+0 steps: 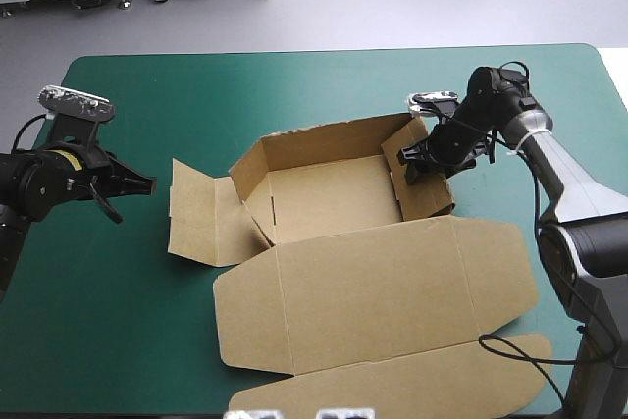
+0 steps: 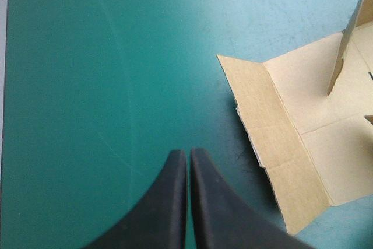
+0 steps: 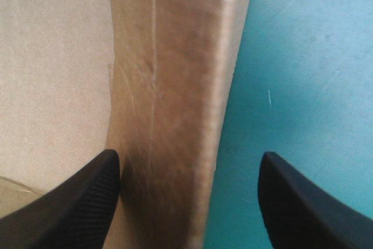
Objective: Fold the box
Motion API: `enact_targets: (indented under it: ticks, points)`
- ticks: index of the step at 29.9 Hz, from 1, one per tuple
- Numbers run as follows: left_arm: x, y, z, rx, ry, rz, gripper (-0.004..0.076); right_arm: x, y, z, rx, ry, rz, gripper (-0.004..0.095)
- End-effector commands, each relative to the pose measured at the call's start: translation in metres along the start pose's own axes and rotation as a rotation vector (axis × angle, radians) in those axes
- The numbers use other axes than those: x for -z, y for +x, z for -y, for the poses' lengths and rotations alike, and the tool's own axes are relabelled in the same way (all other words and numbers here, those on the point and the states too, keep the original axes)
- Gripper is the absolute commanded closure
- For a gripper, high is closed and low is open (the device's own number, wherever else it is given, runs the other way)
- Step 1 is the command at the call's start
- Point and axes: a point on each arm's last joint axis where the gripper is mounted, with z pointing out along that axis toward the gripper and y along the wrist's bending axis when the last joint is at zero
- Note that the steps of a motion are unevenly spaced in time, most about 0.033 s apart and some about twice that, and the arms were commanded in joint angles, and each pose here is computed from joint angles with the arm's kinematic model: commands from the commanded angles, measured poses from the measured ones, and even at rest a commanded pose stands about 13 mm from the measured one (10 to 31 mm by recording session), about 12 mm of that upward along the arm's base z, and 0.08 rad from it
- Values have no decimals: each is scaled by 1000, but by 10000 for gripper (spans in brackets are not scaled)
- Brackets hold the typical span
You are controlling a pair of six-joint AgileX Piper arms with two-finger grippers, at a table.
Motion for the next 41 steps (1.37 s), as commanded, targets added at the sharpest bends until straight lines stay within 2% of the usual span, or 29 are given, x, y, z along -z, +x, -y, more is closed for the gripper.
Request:
enact_targets:
  ticks: [1,3,5,11,12,18,25,34,41]
  points:
    - [14,-7,-3,10,-16,94,717,22,-1,-8,10,-24,51,283]
    - [14,-7,-3,10,-16,94,717,20,-2,-8,7,-28,48,336]
    - [14,-7,-3,10,-16,94,717,19,-2,-8,7,-29,46,431]
    - [14,-7,-3,10,-16,94,717,19,-2,-8,44,-28,47,882]
    - [14,-7,-3,10,-16,94,717,19,-2,-8,43,-29,47,926]
    - [14,-7,-3,10,-16,90,717,35,-1,-13,53,-37,92,926]
    - [14,-6,-4,5,-24,83,717,109,11,-34,113,-2,281,926]
    - [14,-9,-6,2,-49,105,717,188,50,-60,184,41,483,926]
    - [15,-7,-15,14,-150,95,717,229,82,-64,201,148,583,926]
